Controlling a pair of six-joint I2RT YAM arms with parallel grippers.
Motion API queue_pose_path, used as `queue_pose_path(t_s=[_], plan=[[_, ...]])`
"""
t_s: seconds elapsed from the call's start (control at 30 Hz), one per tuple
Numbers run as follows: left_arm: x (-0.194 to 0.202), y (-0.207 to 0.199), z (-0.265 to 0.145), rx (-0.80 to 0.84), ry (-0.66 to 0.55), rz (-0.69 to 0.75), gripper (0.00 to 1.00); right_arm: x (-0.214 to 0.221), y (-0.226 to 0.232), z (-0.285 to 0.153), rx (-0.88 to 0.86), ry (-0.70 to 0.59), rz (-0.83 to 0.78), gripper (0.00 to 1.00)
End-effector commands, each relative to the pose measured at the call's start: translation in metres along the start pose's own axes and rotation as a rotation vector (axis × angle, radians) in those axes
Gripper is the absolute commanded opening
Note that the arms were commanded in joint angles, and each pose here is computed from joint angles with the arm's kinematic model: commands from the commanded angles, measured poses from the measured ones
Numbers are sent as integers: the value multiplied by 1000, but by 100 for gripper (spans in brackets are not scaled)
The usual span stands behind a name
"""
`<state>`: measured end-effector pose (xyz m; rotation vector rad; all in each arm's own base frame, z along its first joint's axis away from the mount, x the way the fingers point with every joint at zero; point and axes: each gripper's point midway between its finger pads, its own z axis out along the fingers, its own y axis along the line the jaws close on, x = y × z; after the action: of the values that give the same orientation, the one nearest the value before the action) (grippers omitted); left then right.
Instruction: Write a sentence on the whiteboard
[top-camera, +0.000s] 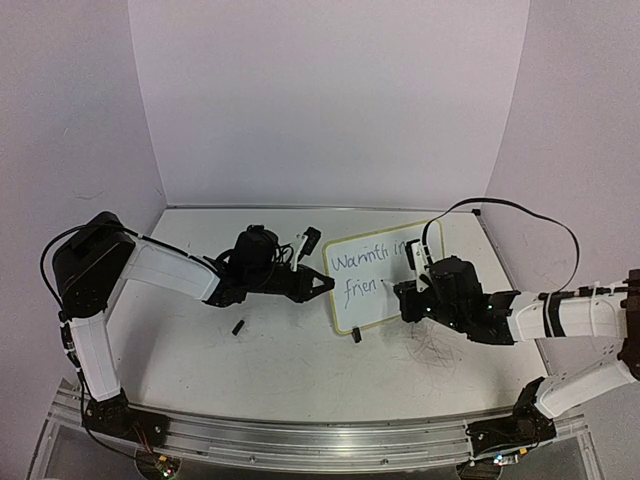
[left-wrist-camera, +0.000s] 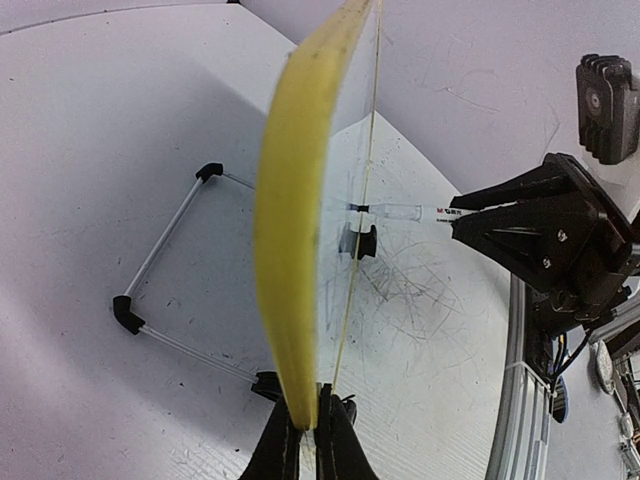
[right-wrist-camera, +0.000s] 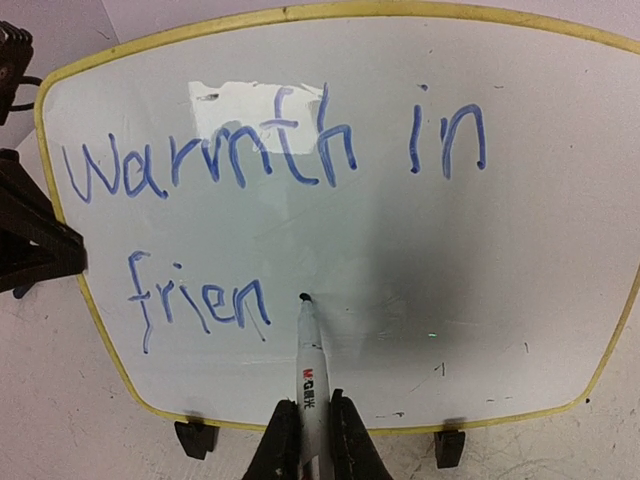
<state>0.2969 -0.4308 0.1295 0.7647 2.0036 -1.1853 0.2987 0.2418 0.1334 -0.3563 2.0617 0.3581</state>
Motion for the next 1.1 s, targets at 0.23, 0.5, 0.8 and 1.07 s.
queue_pose_path(t_s=[0.23, 0.5, 0.8, 1.07], plan=[[37, 8, 1, -41, 129, -10, 0, -20, 10, 3, -35, -53, -1, 0], [38, 9, 2, -40, 131, -9, 0, -6, 14, 4, -59, -7, -4, 0], [39, 9, 1, -42, 131, -8, 0, 14, 7, 3, -29, 53, 0, 0], [39, 8, 1, -41, 132, -10, 0, 5, -1, -1, 16, 26, 12, 0]])
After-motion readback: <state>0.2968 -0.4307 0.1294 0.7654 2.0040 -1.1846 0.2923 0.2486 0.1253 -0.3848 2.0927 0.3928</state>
